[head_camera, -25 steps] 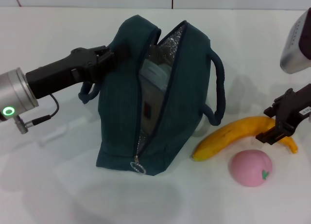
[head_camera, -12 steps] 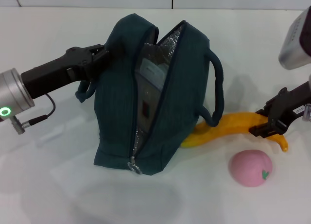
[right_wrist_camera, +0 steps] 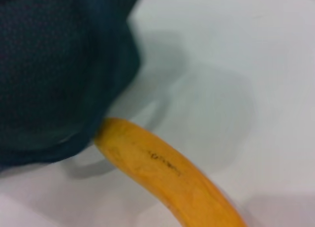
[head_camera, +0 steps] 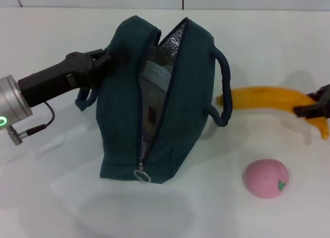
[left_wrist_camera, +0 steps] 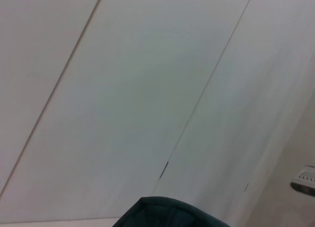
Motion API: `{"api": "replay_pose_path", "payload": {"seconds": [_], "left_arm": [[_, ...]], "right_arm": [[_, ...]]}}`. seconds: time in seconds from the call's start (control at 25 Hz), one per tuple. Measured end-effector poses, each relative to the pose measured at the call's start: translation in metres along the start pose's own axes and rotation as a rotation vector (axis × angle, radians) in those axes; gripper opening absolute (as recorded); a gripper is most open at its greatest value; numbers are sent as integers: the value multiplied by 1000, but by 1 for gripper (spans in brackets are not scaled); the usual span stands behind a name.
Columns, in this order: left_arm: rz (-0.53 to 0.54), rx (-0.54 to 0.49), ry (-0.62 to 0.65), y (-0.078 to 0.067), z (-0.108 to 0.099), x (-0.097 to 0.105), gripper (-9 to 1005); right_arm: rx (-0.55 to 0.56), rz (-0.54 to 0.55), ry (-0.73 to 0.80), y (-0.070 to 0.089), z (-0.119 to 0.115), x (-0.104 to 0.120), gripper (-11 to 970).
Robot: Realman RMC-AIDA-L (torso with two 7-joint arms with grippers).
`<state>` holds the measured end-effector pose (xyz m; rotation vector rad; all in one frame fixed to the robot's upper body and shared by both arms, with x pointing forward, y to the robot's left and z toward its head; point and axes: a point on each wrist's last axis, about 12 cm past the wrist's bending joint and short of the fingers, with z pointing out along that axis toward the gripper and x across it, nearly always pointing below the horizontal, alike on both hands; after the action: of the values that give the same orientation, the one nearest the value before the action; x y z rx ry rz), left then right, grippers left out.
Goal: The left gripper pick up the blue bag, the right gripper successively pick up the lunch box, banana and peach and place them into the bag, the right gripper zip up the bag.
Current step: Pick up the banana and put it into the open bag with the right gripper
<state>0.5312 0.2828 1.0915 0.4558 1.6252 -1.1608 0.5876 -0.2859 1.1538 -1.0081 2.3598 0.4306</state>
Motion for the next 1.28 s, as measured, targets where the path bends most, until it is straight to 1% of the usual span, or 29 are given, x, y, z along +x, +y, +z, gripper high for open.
{"api": "replay_pose_path", "payload": {"seconds": [0.12,0.24,0.36,0.44,0.48,0.52,0.6,0.68,0.76,0.84,1.0,1.16,1.28], "left_arm": [[0,-2,-1,0,-1,0,39],[16,-2,-12,0,0,0,39],[34,17,-26,-3,0,-1,39],[57,66,-32,-8,-1,-2,39],[74,91,-35,-11,-2,-3,39],[95,120,-39,-14,-2,-3,39],[126,158,-44,-19,-3,-3,39],[126,172,-41,-20,-2,-3,39],[110,176,-39,-20,0,-1,39],[96,175,-41,-20,0,1,39],[91,173,-44,-19,0,1,39],[93,163,-53,-18,-1,-1,39],[93,155,-64,-17,-2,-2,39]], "right_arm": [[33,94,-68,-13,-14,14,449],[50,164,-168,-21,-24,25,449],[50,188,-304,-23,-31,30,449],[39,162,-410,-21,-37,28,449],[24,126,-478,-18,-40,24,449],[19,110,-501,-17,-42,23,449],[-7,29,-580,-12,-46,15,449],[-33,-50,-609,-6,-48,6,449],[-59,-136,-603,0,-50,-6,449],[-82,-240,-558,7,-52,-25,449],[-89,-415,-471,21,-60,-53,449],[-66,-574,-365,37,-66,-83,450],[-49,-697,-280,52,-65,-107,450]]}}
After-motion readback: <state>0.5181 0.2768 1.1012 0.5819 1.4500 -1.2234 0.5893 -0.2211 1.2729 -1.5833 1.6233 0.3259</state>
